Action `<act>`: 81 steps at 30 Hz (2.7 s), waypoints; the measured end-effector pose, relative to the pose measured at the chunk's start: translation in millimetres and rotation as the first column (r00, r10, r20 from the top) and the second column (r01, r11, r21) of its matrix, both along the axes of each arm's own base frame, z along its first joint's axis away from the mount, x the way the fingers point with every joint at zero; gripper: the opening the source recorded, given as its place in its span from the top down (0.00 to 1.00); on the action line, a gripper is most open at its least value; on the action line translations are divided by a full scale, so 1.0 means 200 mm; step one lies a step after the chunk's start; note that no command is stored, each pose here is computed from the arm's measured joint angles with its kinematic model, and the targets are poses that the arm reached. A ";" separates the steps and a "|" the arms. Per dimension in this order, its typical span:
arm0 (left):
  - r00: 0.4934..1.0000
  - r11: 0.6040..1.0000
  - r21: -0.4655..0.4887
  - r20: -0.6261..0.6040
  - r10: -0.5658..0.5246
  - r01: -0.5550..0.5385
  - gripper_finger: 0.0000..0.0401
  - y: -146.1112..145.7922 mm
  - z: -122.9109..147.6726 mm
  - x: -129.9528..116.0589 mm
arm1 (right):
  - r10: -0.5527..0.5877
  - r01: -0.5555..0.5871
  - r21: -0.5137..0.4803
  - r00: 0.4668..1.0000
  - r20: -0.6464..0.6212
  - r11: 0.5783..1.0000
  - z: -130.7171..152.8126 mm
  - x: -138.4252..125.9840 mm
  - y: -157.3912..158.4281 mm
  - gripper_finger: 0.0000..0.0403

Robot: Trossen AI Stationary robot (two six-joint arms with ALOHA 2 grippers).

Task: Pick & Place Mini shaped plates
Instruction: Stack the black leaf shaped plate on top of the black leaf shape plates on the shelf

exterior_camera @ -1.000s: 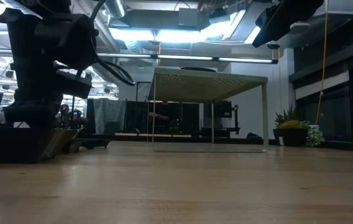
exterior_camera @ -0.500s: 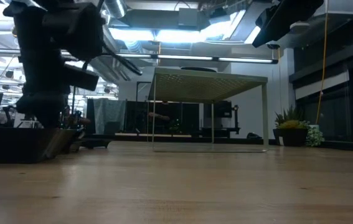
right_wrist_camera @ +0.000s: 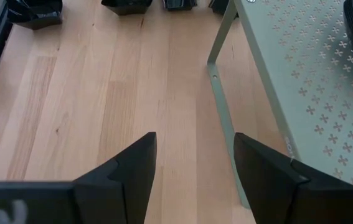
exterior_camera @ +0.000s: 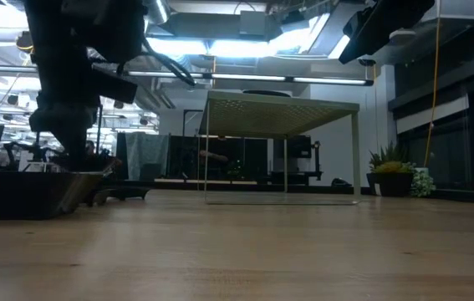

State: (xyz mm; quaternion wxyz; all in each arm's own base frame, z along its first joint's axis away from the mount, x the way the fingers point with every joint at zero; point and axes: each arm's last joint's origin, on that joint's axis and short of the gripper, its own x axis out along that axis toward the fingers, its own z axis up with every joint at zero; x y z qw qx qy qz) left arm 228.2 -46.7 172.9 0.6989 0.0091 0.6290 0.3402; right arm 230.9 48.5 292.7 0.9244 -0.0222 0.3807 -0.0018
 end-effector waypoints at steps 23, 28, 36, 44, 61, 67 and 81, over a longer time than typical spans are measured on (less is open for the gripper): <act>0.989 0.992 0.117 0.147 0.018 -0.036 1.00 -0.15 0.27 0.05 | 0.041 -0.040 -0.037 0.999 0.019 0.999 0.01 0.01 0.00 0.47; 0.979 0.990 0.136 0.204 0.003 -0.032 1.00 -0.16 0.35 0.08 | 0.053 -0.052 -0.051 0.998 0.018 0.997 0.01 0.01 0.00 0.47; 0.954 0.982 0.187 0.298 -0.036 -0.022 1.00 -0.16 0.47 0.14 | 0.072 -0.071 -0.070 0.997 0.017 0.995 0.01 0.01 0.00 0.47; 0.939 0.973 0.229 0.332 -0.089 0.011 1.00 -0.12 0.60 0.19 | 0.077 -0.076 -0.075 0.997 0.016 0.994 0.01 0.01 0.00 0.47; 0.900 0.946 0.294 0.364 -0.240 0.134 1.00 0.01 0.78 0.33 | 0.077 -0.075 -0.074 0.997 0.017 0.994 0.01 0.01 0.00 0.47; 0.861 0.924 0.330 0.395 -0.321 0.193 1.00 0.05 0.81 0.41 | 0.073 -0.071 -0.070 0.997 0.017 0.995 0.01 0.01 0.00 0.47; 0.747 0.884 0.388 0.500 -0.438 0.259 1.00 0.19 0.90 0.53 | 0.070 -0.068 -0.067 0.997 0.019 0.995 0.01 0.01 0.00 0.47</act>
